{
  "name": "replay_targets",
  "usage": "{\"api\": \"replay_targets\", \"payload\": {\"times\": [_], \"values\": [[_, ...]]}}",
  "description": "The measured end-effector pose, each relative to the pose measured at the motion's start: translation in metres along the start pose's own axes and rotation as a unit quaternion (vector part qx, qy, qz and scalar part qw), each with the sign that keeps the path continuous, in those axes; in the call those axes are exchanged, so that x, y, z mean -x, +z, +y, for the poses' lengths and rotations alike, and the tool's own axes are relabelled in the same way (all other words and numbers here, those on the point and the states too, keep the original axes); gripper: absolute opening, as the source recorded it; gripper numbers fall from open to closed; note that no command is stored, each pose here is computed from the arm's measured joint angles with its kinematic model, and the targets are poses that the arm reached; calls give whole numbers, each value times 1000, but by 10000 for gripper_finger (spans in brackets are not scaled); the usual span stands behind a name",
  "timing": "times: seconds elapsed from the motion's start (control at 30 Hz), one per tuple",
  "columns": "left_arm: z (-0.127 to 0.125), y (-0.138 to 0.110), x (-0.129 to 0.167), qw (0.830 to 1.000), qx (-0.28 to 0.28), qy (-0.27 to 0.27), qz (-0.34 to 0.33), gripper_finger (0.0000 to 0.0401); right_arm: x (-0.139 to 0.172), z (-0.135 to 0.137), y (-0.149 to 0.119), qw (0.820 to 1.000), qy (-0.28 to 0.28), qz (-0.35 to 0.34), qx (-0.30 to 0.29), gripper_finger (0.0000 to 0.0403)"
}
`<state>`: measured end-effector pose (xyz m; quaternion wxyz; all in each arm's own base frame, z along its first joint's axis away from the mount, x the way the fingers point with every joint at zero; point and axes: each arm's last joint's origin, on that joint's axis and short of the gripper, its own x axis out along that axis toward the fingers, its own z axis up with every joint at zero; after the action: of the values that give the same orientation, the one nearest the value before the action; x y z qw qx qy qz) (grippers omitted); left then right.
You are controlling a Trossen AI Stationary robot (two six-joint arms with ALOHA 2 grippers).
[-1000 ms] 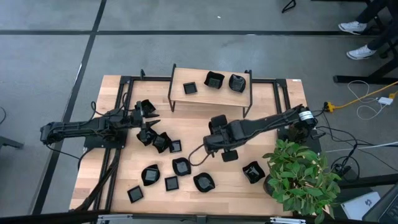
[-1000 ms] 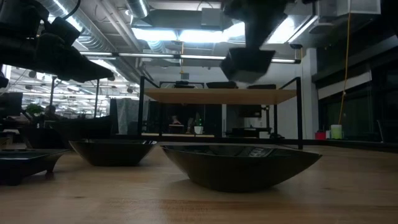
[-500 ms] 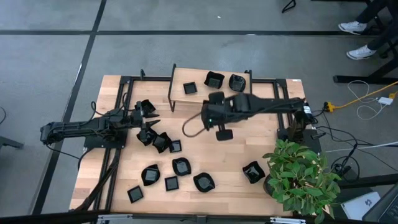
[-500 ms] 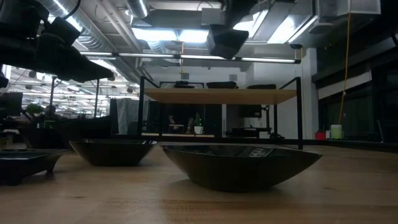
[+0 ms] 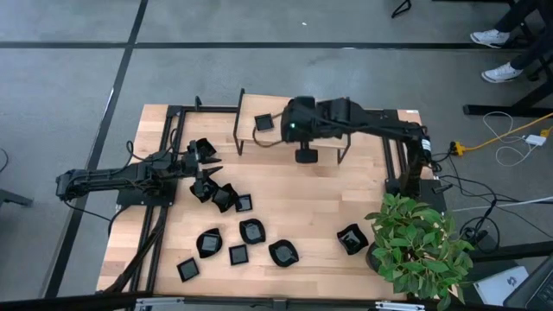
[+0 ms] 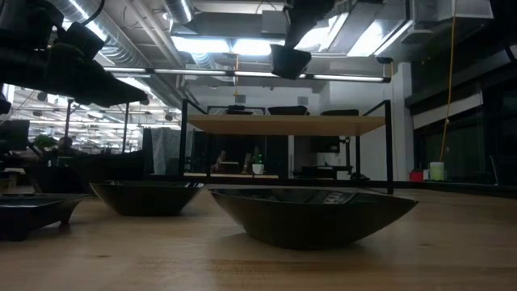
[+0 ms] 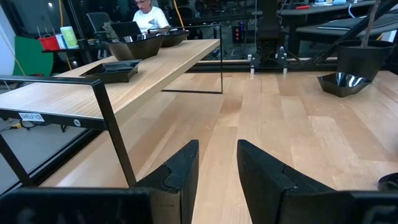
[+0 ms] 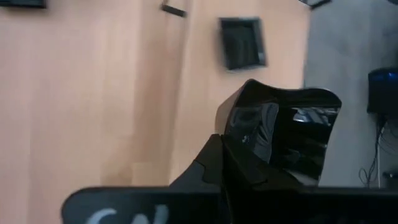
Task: Pick & Place Mini shaped plates
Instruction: Stack the distorted square plate on top of the distorted square plate on the shelf
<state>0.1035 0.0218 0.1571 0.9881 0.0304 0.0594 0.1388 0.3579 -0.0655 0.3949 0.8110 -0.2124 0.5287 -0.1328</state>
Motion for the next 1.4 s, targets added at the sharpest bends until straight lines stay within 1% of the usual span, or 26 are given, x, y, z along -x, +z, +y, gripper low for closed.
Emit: {"api": "replay_targets", "payload": {"times": [0.3,0.43,0.5,0.9,1.2,1.4], "values": [[0,0,0,1000,0,0,0,104,-17,-38,-13,998,-28,8,-50,2],[0,0,0,1000,0,0,0,104,-32,-48,-18,998,-3,6,-67,3],[0,0,0,1000,0,0,0,104,-38,-49,-21,997,6,13,-70,4],[0,0,0,1000,0,0,0,104,-72,-56,-31,996,-1,23,-87,5],[0,0,0,1000,0,0,0,104,-75,-59,-33,995,-5,25,-100,8],[0,0,0,1000,0,0,0,104,-75,-59,-33,995,-4,25,-92,28]]}}
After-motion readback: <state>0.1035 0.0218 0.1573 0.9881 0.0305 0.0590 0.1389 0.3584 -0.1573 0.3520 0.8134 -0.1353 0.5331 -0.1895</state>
